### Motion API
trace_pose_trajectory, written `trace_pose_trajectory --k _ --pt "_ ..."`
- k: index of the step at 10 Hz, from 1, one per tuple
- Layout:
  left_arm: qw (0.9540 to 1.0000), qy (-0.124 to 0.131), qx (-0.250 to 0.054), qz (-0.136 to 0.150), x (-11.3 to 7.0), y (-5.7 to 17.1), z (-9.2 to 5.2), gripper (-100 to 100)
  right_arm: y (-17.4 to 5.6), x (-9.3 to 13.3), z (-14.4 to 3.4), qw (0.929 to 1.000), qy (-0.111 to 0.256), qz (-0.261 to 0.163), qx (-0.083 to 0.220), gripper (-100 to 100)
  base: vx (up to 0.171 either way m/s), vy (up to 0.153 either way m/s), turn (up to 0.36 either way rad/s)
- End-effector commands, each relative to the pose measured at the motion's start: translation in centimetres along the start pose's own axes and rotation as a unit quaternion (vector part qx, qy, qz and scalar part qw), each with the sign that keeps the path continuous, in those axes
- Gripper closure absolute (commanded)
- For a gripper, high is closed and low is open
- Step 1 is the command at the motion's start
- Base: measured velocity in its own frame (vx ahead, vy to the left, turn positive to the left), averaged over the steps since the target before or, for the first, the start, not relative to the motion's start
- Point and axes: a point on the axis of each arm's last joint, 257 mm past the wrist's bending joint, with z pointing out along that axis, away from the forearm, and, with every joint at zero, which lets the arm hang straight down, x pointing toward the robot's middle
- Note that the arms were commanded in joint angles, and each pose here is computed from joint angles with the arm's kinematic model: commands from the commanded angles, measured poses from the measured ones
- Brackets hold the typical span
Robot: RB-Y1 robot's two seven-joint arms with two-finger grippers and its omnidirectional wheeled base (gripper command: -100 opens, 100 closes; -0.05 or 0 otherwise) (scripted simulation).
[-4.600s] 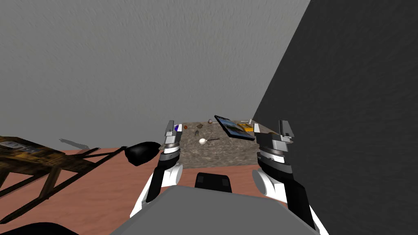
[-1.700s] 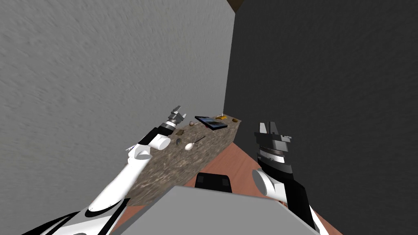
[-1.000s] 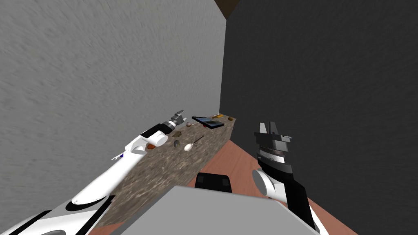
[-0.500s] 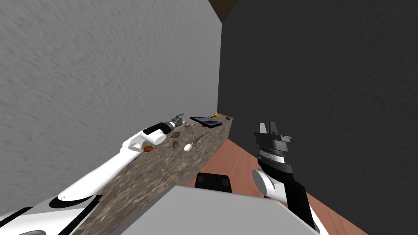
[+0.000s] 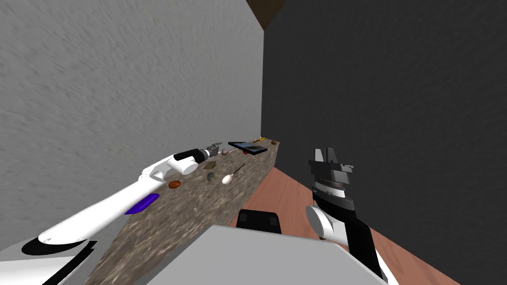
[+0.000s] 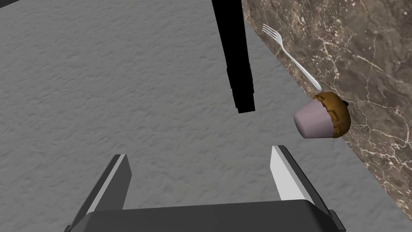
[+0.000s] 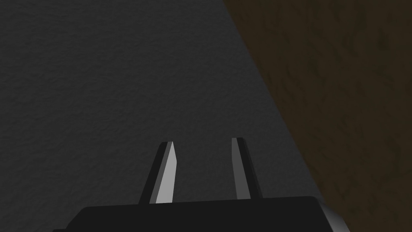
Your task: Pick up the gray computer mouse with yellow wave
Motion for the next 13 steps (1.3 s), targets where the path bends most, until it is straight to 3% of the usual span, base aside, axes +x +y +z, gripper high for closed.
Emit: trace_pose_trajectory --k 1,3,4,5,6,7,8,9,10,12,13 --pt "0.9992 -0.005 -0.036 0.016 -0.4 2.1 0.2 -100 0.0 0.0 0.0 1.0 0.0 0.0 0.0 0 -0.027 0.039 -0.069" --pt "0.9914 -0.012 -0.124 0.039 -2.1 8.2 -0.6 -100 0.0 0.0 0.0 1.0 0.0 0.0 0.0 0 -0.018 0.033 -0.154" --pt "0.9902 -0.015 -0.131 0.048 -2.5 8.1 -0.8 -100 0.0 0.0 0.0 1.0 0.0 0.0 0.0 0 -0.013 0.032 -0.036" --pt "0.9822 -0.018 -0.176 0.061 -3.4 11.3 -1.6 -100 0.0 0.0 0.0 1.0 0.0 0.0 0.0 0 -0.011 0.024 -0.062" --pt "0.9819 -0.019 -0.177 0.064 -3.6 11.2 -1.7 -100 0.0 0.0 0.0 1.0 0.0 0.0 0.0 0 -0.01 0.019 -0.035" --pt "0.9719 -0.022 -0.221 0.079 -4.6 14.1 -2.8 -100 0.0 0.0 0.0 1.0 0.0 0.0 0.0 0 -0.007 0.018 -0.096" --pt "0.9715 -0.022 -0.222 0.079 -4.6 14.2 -2.8 -100 0.0 0.0 0.0 1.0 0.0 0.0 0.0 0 -0.004 0.015 -0.044" --pt "0.9592 -0.024 -0.266 0.092 -5.5 17.2 -4.2 -100 0.0 0.0 0.0 1.0 0.0 0.0 0.0 0 0.0 0.008 -0.077" --pt "0.9592 -0.024 -0.266 0.092 -5.5 17.2 -4.2 -100 0.0 0.0 0.0 1.0 0.0 0.0 0.0 0 0.0 0.008 -0.036" --pt "0.9311 -0.024 -0.346 0.114 -6.8 22.8 -7.5 -100 0.0 0.0 0.0 1.0 0.0 0.0 0.0 0 0.009 0.004 -0.089" --pt "0.931 -0.023 -0.346 0.114 -6.8 22.8 -7.5 -100 0.0 0.0 0.0 1.0 0.0 0.0 0.0 0 0.012 0.004 -0.032"
